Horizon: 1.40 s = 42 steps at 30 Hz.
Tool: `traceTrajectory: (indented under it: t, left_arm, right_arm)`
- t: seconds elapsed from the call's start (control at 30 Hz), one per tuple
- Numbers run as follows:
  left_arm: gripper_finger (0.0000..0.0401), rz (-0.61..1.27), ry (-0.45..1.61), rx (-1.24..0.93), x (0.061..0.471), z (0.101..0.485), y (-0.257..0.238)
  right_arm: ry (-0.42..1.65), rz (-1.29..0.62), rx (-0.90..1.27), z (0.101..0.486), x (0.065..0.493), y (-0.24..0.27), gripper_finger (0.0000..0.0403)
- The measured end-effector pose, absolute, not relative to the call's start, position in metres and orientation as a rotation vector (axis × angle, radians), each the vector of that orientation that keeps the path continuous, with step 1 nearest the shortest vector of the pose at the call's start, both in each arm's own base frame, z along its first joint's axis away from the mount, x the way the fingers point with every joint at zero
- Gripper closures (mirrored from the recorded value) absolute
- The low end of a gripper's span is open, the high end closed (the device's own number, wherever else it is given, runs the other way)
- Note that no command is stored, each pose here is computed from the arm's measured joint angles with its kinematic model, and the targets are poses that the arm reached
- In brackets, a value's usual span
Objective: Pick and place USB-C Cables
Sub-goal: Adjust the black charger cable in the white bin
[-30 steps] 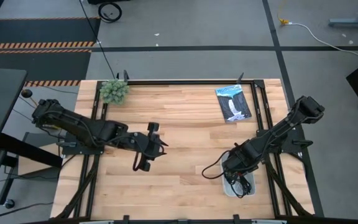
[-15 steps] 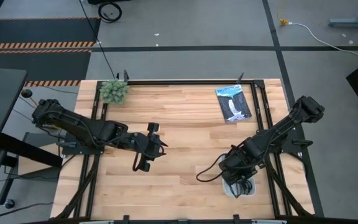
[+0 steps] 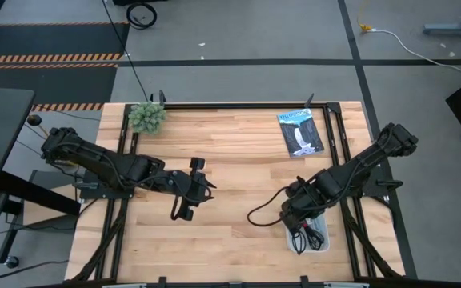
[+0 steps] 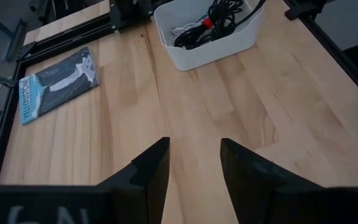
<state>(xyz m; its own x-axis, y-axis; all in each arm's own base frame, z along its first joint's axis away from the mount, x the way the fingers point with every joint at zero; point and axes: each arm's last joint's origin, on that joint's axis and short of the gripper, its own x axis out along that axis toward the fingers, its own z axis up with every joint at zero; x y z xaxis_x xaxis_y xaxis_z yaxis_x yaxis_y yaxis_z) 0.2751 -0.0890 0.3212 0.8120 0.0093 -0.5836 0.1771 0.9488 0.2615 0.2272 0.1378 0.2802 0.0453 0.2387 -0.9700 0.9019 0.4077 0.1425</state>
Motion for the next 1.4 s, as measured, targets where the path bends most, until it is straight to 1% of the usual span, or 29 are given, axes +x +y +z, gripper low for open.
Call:
traceTrajectory:
  t: [0.17, 0.27, 0.4, 0.57, 0.8, 0.93, 1.2, 1.3, 1.4]
  left_arm:
    - [0.0251, -0.091, 0.620, 0.314, 0.275, 0.321, -0.089]
    - [0.0251, -0.091, 0.622, 0.314, 0.275, 0.321, -0.089]
    - [0.0251, -0.091, 0.625, 0.315, 0.275, 0.321, -0.089]
    - [0.0251, -0.091, 0.626, 0.315, 0.275, 0.321, -0.089]
    - [0.0251, -0.092, 0.629, 0.316, 0.275, 0.320, -0.089]
    - [0.0251, -0.092, 0.634, 0.317, 0.274, 0.320, -0.089]
    - [0.0251, -0.091, 0.634, 0.316, 0.274, 0.320, -0.089]
    - [0.0251, -0.091, 0.635, 0.316, 0.274, 0.320, -0.089]
    - [0.0251, -0.091, 0.637, 0.316, 0.274, 0.320, -0.089]
  right_arm:
    - [1.416, -0.680, 1.072, 0.273, 0.231, 0.141, 0.0237]
    - [1.464, -0.677, 1.059, 0.264, 0.233, 0.149, 0.0237]
    - [1.576, -0.663, 1.075, 0.252, 0.239, 0.156, 0.0236]
    - [1.692, -0.603, 1.116, 0.243, 0.245, 0.163, 0.0230]
    - [1.728, -0.591, 1.103, 0.236, 0.249, 0.165, 0.0234]
    - [1.774, -0.593, 1.070, 0.228, 0.250, 0.169, 0.0251]
    - [1.773, -0.611, 1.039, 0.225, 0.249, 0.169, 0.0315]
    - [1.778, -0.648, 1.001, 0.225, 0.245, 0.168, 0.0322]
    - [1.836, -0.700, 0.932, 0.225, 0.236, 0.167, 0.0320]
